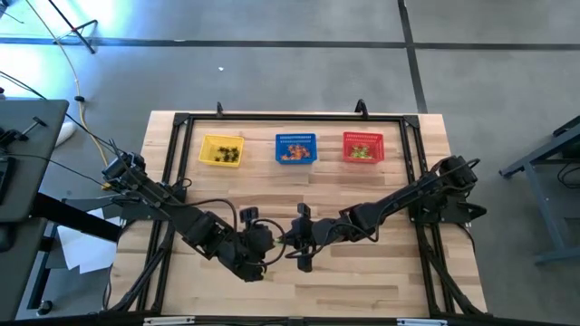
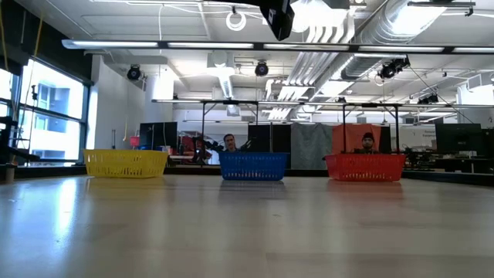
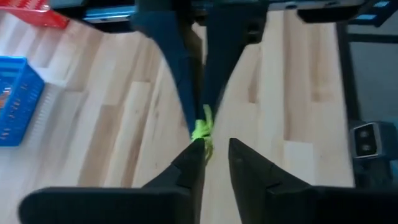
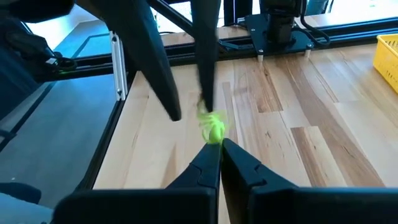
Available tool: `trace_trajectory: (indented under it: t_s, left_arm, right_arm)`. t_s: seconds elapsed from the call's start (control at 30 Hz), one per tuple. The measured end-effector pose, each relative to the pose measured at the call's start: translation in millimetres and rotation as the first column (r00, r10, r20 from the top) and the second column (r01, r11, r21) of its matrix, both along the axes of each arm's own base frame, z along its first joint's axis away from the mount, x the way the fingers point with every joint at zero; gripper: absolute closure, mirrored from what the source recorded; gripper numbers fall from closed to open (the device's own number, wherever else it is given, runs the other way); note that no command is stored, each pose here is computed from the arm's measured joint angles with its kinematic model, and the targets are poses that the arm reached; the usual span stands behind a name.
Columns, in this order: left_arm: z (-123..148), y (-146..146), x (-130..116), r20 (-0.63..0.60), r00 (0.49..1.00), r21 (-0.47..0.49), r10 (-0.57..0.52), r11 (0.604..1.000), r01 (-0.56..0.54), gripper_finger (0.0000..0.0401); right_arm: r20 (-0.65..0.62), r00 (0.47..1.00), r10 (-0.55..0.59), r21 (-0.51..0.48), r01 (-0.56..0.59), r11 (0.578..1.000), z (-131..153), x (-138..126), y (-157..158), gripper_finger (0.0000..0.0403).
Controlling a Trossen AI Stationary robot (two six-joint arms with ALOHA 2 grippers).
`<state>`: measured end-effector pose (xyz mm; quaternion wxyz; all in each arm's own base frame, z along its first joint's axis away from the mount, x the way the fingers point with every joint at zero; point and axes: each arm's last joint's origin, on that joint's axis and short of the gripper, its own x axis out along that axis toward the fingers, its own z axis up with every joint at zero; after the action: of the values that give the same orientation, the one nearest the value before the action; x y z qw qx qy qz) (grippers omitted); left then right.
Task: Sort Halloween decoration
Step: Put the green spider toy into the red basket
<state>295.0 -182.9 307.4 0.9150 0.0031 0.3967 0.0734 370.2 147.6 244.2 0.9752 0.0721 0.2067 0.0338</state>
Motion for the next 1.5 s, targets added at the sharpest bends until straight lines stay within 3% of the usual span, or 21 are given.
trace_trajectory:
  t_s: [0.23,0.43,0.63,0.8,0.97,1.17,1.33,1.5]
  left_arm:
    - [-3.6,5.4,-5.4,-0.047,0.998,0.089,0.030,0.996,-0.026,0.0300]
    - [-4.4,6.4,-6.6,-0.059,0.998,0.104,0.034,0.994,-0.027,0.0276]
    - [-7.6,10.4,-12.2,-0.111,0.991,0.128,0.074,0.990,-0.059,0.0268]
    - [-10.3,14.7,-18.6,-0.152,0.975,0.121,0.160,0.983,-0.142,0.0268]
    - [-13.0,20.5,-27.4,-0.204,0.944,0.136,0.261,0.962,-0.237,0.0268]
    - [-14.3,23.2,-36.8,-0.251,0.918,0.183,0.308,0.946,-0.268,0.0268]
    - [-14.1,20.8,-41.8,-0.238,0.914,0.205,0.329,0.937,-0.284,0.0268]
    - [-14.1,18.0,-47.0,-0.237,0.910,0.219,0.341,0.931,-0.292,0.0268]
  right_arm:
    - [0.001,1.000,0.005,0.012,-0.005,1.000,0.2,-0.1,0.6,0.0402]
    - [-0.010,1.000,0.002,0.007,-0.002,1.000,-0.7,-0.5,0.3,0.0403]
    - [-0.145,0.967,-0.208,-0.106,0.194,0.975,-0.4,-10.3,-31.1,0.0403]
    - [-0.358,0.860,-0.362,-0.170,0.322,0.931,4.7,-31.5,-83.8,0.0403]
    - [-0.561,0.689,-0.459,-0.216,0.413,0.885,13.0,-62.5,-145.6,0.0403]
    - [-0.701,0.498,-0.511,-0.241,0.508,0.827,20.8,-100.1,-216.4,0.0403]
    - [-0.733,0.449,-0.511,-0.186,0.590,0.785,15.8,-122.3,-271.5,0.0403]
    - [-0.747,0.414,-0.520,-0.095,0.708,0.700,-6.5,-151.7,-316.4,0.0403]
